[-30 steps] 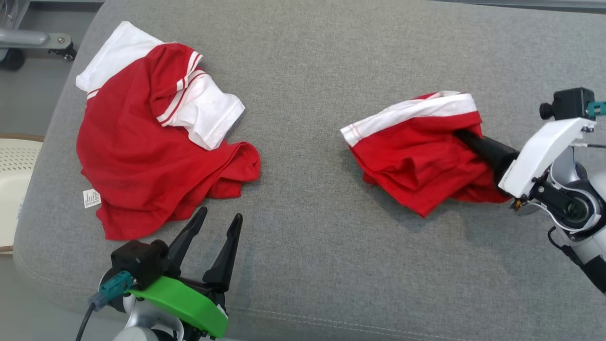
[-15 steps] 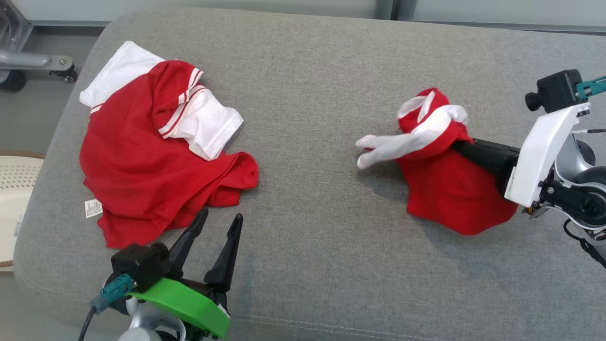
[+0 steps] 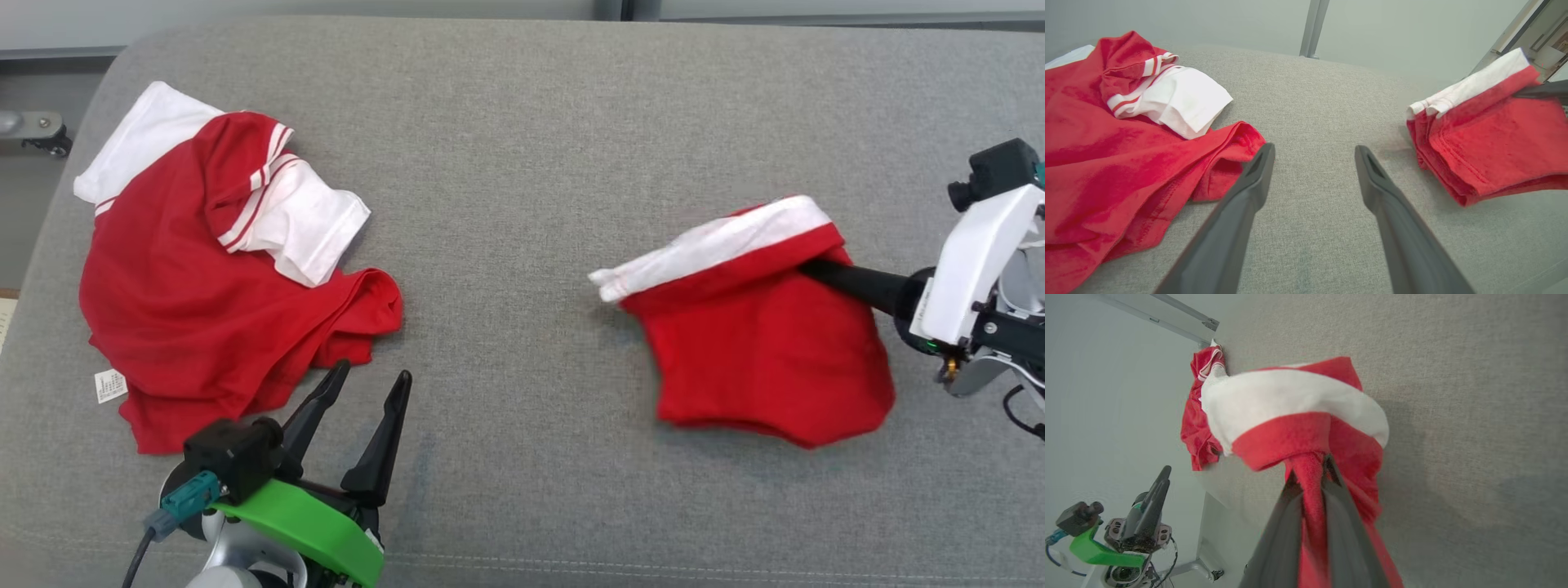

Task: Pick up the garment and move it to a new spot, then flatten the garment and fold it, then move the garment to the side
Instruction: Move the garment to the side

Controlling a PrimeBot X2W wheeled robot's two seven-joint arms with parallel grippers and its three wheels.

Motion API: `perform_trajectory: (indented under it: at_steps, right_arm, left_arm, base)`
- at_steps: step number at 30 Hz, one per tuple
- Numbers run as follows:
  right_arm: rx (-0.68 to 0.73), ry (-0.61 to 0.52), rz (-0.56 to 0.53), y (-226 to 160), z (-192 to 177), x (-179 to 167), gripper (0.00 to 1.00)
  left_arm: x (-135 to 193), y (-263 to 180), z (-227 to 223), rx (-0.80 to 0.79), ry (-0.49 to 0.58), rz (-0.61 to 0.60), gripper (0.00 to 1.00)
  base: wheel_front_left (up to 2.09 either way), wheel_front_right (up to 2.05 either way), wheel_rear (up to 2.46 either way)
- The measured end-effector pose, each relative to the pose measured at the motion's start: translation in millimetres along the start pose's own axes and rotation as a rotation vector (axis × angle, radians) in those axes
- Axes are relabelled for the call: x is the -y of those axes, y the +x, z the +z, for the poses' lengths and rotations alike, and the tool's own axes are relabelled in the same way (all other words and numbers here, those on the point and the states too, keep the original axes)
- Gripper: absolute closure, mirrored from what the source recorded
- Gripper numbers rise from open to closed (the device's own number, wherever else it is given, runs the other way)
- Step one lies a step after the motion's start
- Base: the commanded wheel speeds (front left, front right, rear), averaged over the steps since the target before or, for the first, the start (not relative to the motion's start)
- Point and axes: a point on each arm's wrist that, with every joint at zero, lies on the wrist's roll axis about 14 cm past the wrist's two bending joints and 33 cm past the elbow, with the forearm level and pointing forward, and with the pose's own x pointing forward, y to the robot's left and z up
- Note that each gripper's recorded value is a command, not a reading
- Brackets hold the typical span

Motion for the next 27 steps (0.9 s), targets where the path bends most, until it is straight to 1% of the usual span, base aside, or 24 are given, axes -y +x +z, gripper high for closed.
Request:
perform_trajectory:
  at_steps: [5, 8, 13, 16, 22, 24, 27]
  right_arm:
    - [-0.026, -0.012, -0.219, -17.1, -2.5, 69.7, 1.0]
    - [-0.007, -0.016, -0.318, -28.5, 3.8, 102.8, 1.0]
    - [0.06, 0.01, -0.385, -34.0, 22.6, 132.2, 1.0]
    - [0.09, 0.001, -0.439, -37.9, 33.5, 151.5, 1.0]
    - [0.189, -0.056, -0.589, -55.8, 65.7, 197.1, 1.0]
    - [0.187, -0.079, -0.654, -64.1, 69.9, 215.8, 1.0]
    - [0.207, -0.085, -0.732, -72.9, 77.1, 241.1, 1.0]
  left_arm:
    - [1.6, 8.5, -9.3, -0.056, 0.029, -0.031, 0.0]
    - [3.4, 16.1, -15.2, -0.089, 0.043, -0.05, 0.0]
    - [5.1, 34.4, -20.1, -0.128, 0.071, -0.089, 0.0]
    - [7.1, 45.9, -26.1, -0.155, 0.076, -0.11, 0.0]
    - [13.8, 73.6, -30.1, -0.175, 0.103, -0.167, 0.0]
    - [15.0, 84.0, -29.0, -0.168, 0.115, -0.18, 0.0]
    - [18.7, 99.1, -28.0, -0.155, 0.125, -0.208, 0.0]
  base:
    - [0.0, 0.0, 0.0]
    - [0.0, 0.0, 0.0]
    - [0.0, 0.0, 0.0]
    - [0.0, 0.0, 0.0]
    - [0.0, 0.0, 0.0]
    - [0.0, 0.0, 0.0]
    - [0.0, 0.0, 0.0]
